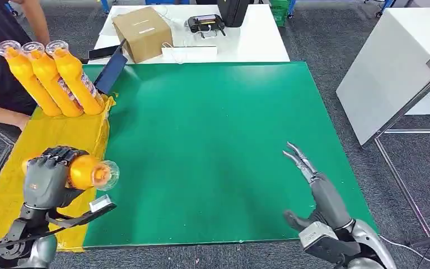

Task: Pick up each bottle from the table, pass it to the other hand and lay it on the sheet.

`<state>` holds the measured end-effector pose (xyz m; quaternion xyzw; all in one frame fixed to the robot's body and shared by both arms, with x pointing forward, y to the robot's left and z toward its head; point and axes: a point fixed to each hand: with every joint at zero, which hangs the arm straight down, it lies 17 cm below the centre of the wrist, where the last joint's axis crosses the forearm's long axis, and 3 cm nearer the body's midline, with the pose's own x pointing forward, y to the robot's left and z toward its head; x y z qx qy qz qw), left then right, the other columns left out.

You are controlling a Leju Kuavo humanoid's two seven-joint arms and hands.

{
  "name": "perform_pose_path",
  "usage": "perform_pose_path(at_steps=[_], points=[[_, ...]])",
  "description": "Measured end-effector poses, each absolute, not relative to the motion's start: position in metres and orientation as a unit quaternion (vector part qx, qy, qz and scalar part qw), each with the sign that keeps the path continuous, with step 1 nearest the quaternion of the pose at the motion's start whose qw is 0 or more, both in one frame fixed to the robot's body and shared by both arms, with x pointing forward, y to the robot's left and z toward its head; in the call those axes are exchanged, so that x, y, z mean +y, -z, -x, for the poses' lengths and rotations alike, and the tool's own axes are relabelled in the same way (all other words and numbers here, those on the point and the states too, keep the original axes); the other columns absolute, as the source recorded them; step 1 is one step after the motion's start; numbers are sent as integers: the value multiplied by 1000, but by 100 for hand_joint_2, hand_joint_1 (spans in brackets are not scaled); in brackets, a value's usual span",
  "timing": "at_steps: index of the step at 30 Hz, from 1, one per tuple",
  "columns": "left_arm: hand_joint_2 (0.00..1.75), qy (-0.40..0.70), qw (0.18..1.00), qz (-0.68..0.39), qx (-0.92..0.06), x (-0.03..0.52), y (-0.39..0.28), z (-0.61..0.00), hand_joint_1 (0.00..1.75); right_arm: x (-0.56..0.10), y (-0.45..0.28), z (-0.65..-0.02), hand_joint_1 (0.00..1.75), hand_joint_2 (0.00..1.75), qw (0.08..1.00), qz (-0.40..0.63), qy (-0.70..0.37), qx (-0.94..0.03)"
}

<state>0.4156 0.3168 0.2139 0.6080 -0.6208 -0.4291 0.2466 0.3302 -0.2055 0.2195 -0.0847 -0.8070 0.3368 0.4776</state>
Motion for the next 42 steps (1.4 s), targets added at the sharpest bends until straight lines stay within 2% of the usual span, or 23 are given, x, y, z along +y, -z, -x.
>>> perform_pose_path(at_steps=[4,11,24,25,26,34,42], points=[[175,483,295,-609,-556,337,-163,-435,175,-206,-226,-335,0,0,467,87,-347,-809],[175,574,311,-559,-512,337,-100,-450,175,-204,-232,-344,0,0,456,90,-355,-811],[175,632,329,-509,-483,350,-61,-459,175,-198,-223,-353,0,0,460,87,-366,-804],[175,635,329,-506,-481,351,-59,-461,0,-196,-221,-353,0,0,460,88,-368,-803],[0,639,332,-502,-479,351,-57,-462,0,-195,-219,-353,0,0,461,88,-370,-802],[0,685,306,-484,-450,332,-52,-488,0,-205,-208,-352,0,0,471,88,-368,-797],[0,706,295,-464,-447,328,-40,-485,0,-206,-202,-352,0,0,477,85,-371,-792]])
